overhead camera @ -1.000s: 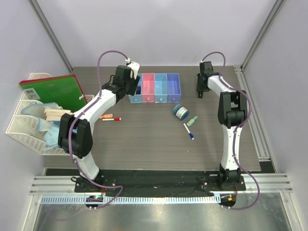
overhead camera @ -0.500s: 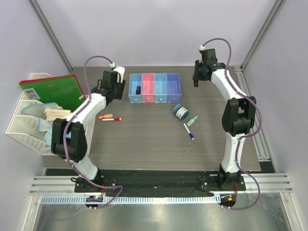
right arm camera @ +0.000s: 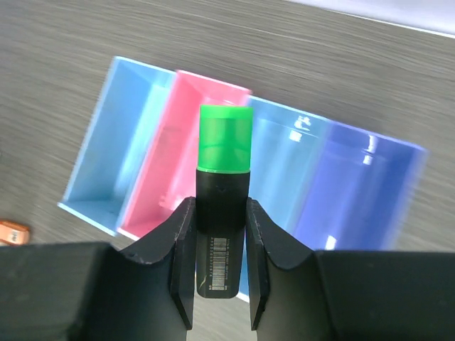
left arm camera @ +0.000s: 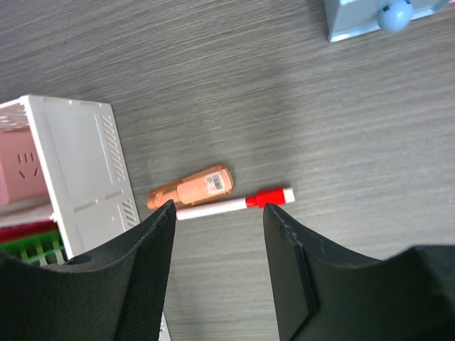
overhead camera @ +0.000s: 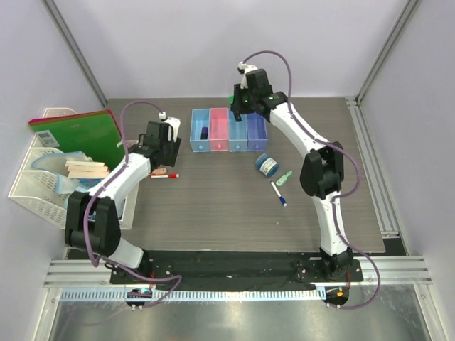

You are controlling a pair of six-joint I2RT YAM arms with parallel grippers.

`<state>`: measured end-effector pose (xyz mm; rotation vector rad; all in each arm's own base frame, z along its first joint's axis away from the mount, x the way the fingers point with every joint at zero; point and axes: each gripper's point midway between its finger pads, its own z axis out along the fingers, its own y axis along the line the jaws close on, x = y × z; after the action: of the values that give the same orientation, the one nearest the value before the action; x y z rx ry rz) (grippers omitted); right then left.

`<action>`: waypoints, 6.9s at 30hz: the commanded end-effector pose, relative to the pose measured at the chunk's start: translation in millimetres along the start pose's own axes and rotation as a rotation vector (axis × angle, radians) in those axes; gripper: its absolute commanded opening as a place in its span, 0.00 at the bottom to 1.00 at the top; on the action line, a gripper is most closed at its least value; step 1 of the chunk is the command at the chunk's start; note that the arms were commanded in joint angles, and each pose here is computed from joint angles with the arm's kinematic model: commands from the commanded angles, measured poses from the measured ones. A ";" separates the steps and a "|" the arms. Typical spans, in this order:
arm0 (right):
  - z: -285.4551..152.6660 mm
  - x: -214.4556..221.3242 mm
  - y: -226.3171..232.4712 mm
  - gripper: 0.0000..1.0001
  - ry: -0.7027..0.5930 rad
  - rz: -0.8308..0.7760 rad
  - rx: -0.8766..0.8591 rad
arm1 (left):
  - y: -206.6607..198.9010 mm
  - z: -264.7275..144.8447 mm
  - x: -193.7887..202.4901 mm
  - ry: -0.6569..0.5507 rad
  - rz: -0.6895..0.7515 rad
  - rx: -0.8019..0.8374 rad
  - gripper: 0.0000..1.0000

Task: Sort the stationery into containers
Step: Pick up the pen from the center of the board, then place the pen in the storage box, then move the storage box to the center of the board.

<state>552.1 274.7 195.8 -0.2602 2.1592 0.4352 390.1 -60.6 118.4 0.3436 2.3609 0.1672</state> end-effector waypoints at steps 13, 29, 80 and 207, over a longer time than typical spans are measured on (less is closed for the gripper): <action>47.9 -2.3 117.9 0.01 -0.080 -0.013 -0.314 | -8.2 -88.7 -8.5 -0.182 0.061 0.155 0.54; 71.3 12.9 153.2 0.01 -0.107 -0.034 -0.473 | -21.5 -98.0 18.9 -0.133 0.098 0.247 0.53; -26.2 6.7 -73.1 0.47 0.049 -0.262 0.193 | -20.9 -13.6 -125.4 -0.237 0.010 0.227 0.68; -136.2 207.0 -48.6 0.66 0.389 -0.433 -0.100 | -143.8 30.8 -23.8 0.041 0.389 0.305 0.68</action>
<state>342.6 156.6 94.2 -0.8650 2.4082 0.2273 389.2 -200.0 68.7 0.9818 2.3756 -0.0218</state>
